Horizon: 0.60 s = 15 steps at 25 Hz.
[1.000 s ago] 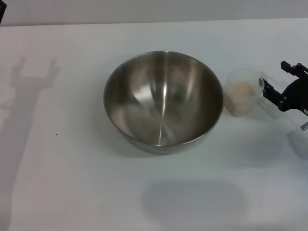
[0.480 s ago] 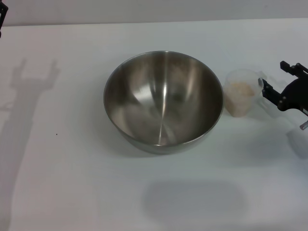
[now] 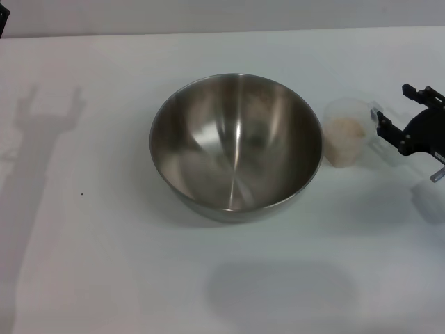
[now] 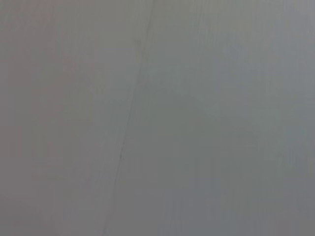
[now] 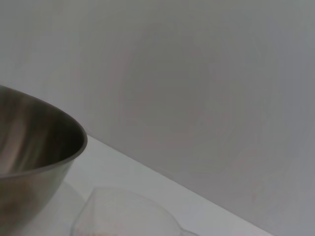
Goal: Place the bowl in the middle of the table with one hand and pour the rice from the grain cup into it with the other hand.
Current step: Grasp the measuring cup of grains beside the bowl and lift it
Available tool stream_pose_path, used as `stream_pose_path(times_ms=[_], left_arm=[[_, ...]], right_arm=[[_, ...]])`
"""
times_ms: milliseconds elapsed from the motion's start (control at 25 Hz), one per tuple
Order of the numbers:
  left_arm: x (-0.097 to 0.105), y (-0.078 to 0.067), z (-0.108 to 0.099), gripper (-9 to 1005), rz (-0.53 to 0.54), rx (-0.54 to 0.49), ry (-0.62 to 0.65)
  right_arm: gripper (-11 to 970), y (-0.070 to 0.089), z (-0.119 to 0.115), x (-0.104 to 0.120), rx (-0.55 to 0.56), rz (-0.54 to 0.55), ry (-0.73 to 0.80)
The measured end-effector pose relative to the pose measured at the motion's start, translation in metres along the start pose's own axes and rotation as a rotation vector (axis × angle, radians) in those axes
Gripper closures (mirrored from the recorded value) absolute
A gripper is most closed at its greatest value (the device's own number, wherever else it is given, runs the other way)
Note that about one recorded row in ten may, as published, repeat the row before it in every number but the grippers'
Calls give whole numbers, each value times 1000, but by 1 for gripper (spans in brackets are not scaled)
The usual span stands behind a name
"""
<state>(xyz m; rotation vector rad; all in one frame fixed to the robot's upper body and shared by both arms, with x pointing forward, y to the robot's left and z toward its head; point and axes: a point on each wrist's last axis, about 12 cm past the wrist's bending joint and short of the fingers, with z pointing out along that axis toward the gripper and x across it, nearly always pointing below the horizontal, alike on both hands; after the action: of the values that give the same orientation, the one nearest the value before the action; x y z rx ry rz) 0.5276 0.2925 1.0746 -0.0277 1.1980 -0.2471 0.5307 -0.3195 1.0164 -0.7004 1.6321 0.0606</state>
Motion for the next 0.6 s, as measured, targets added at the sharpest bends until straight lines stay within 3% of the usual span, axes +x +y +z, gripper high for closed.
stream_pose_path(times_ms=[600], left_arm=[[0, 1, 2, 134, 2, -1, -1]], right_arm=[[299, 1, 5, -3, -17, -11, -4]])
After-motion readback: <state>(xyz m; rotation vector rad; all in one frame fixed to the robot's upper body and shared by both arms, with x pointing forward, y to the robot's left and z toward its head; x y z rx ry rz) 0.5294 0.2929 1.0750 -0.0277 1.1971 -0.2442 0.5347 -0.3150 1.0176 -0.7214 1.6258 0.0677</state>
